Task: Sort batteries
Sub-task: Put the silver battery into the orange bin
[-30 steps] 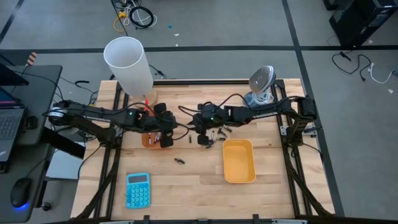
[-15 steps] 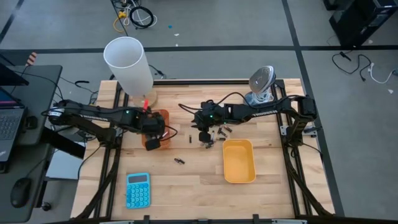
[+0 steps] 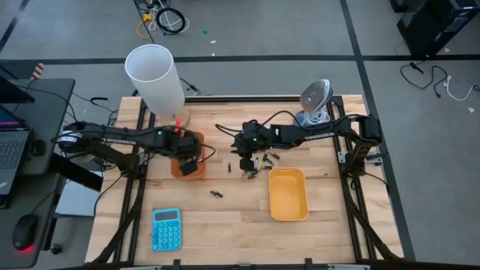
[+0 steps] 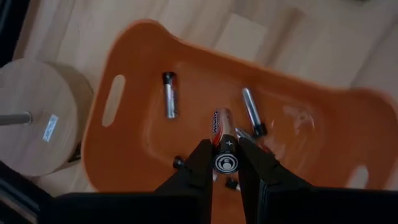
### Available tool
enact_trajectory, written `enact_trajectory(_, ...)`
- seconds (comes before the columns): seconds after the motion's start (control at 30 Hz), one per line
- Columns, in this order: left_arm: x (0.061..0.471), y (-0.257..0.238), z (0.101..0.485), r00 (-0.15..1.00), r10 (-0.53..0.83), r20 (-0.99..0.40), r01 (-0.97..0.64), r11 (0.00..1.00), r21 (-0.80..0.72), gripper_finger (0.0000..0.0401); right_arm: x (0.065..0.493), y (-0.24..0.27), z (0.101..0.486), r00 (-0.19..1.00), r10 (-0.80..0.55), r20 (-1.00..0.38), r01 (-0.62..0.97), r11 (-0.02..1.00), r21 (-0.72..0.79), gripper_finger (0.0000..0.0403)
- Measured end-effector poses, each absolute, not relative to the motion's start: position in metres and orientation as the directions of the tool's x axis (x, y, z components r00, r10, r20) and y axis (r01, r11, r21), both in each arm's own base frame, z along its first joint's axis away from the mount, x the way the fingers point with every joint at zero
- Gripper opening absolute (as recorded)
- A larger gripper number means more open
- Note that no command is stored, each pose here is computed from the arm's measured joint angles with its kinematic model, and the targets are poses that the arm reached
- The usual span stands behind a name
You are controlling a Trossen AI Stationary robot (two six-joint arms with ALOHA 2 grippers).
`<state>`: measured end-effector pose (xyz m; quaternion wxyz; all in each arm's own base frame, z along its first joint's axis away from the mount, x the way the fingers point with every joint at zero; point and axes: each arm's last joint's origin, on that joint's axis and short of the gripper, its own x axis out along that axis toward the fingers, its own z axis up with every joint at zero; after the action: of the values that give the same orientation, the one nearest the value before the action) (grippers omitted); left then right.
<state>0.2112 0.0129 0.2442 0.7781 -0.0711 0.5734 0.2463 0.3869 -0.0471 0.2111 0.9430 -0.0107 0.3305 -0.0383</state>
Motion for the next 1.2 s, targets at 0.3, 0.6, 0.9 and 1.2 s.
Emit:
enact_trajectory(0.3,0.215,0.027,0.242,0.218,0.293,-0.931,-0.515,0.845,0.145,0.0042,0.387,-0.047,0.211,0.779,-0.079,-0.622,0.065,0.997,-0.046,0.0091)
enact_trajectory(0.6,0.227,0.031,0.222,0.129,0.271,-0.954,-0.478,0.860,0.180,0.0042,0.387,-0.047,0.211,0.778,-0.079,-0.623,0.063,0.997,-0.047,0.0090)
enact_trajectory(0.9,0.235,0.031,0.208,0.067,0.238,-0.969,-0.451,0.873,0.184,0.0043,0.387,-0.047,0.211,0.777,-0.079,-0.625,0.063,0.997,-0.047,0.0090)
enact_trajectory(1.2,0.240,0.031,0.197,0.024,0.208,-0.978,-0.443,0.879,0.176,0.0043,0.387,-0.047,0.211,0.777,-0.079,-0.624,0.063,0.997,-0.047,0.0090)
